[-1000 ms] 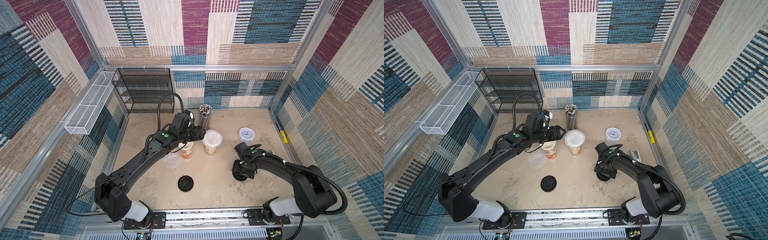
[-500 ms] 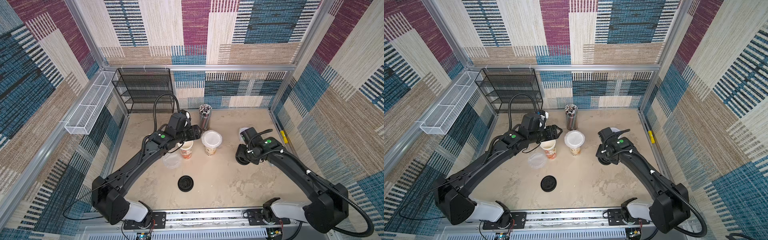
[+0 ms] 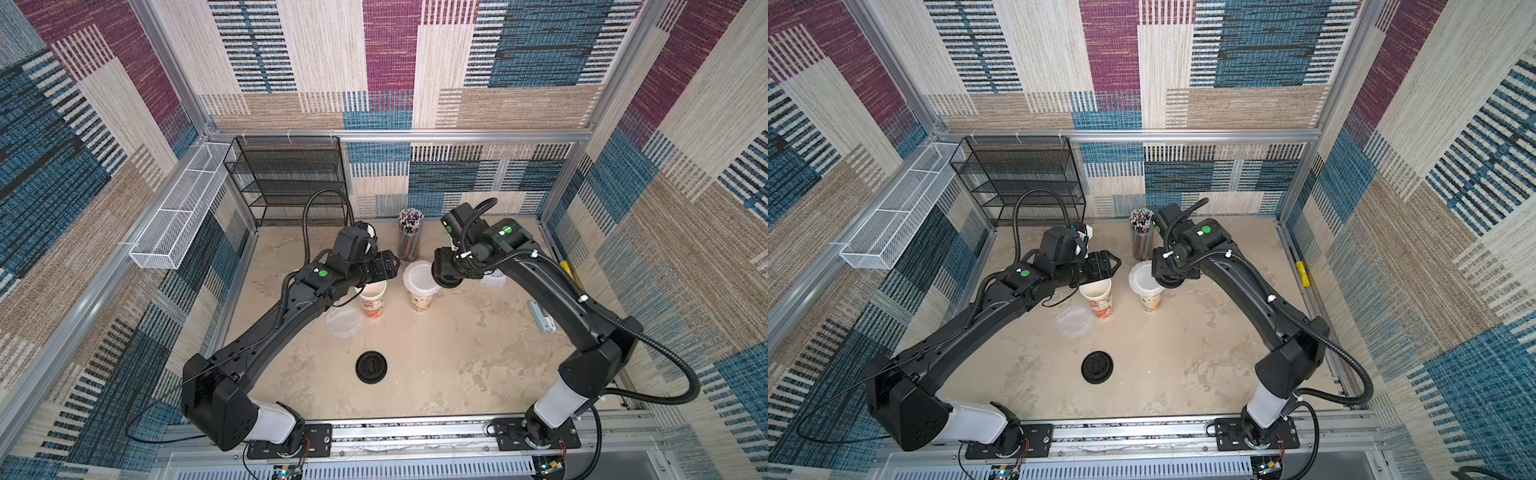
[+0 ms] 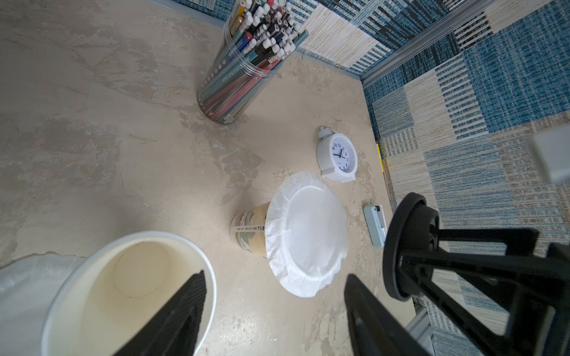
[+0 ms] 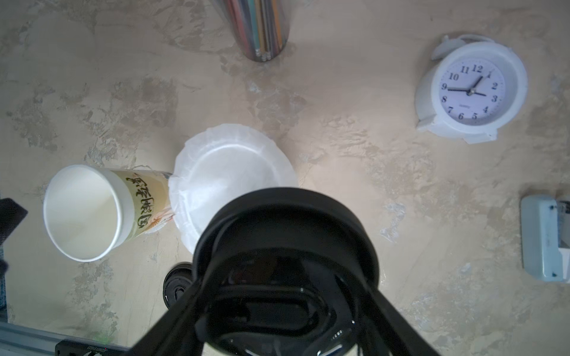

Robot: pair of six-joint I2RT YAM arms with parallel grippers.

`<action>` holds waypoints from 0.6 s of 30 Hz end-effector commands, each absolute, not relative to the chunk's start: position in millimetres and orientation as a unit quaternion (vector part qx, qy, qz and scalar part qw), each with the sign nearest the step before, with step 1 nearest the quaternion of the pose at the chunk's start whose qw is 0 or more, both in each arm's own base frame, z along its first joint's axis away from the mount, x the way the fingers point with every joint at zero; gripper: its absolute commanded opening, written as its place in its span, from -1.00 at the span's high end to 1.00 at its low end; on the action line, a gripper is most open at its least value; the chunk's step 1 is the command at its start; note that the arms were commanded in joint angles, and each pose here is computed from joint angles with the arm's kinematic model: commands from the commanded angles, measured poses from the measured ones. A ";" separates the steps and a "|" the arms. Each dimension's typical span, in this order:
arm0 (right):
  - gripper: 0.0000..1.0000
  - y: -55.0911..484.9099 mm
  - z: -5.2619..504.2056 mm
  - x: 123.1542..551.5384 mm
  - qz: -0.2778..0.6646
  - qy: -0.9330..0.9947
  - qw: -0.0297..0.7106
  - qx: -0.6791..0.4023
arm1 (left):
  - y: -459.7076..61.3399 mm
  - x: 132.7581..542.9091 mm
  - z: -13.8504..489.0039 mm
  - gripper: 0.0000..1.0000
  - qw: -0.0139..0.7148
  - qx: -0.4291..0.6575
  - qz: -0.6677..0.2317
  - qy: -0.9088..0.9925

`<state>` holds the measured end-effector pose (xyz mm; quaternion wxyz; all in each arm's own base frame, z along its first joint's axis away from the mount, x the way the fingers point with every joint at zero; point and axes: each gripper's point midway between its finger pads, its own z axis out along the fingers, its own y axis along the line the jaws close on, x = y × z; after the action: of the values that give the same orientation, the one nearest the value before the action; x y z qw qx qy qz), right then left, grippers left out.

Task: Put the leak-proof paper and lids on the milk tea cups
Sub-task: Secure the cup lid on the cup.

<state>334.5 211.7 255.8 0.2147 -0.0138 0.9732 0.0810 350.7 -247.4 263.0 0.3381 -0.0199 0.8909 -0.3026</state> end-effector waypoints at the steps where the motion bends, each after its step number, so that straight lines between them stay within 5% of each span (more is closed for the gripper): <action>1: -0.39 224.3 252.8 334.0 0.077 0.976 0.198 -0.050 | -248.2 352.7 268.7 -0.47 0.346 -0.026 -0.314 0.884; 18: -0.39 258.9 221.8 353.5 0.076 0.979 0.166 -0.090 | -243.9 354.2 268.3 -0.47 0.351 -0.031 -0.313 0.882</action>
<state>356.1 258.5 224.5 0.1724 -0.0842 0.9784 0.0768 350.6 -243.0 260.4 0.3391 -0.0267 0.8903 -0.3027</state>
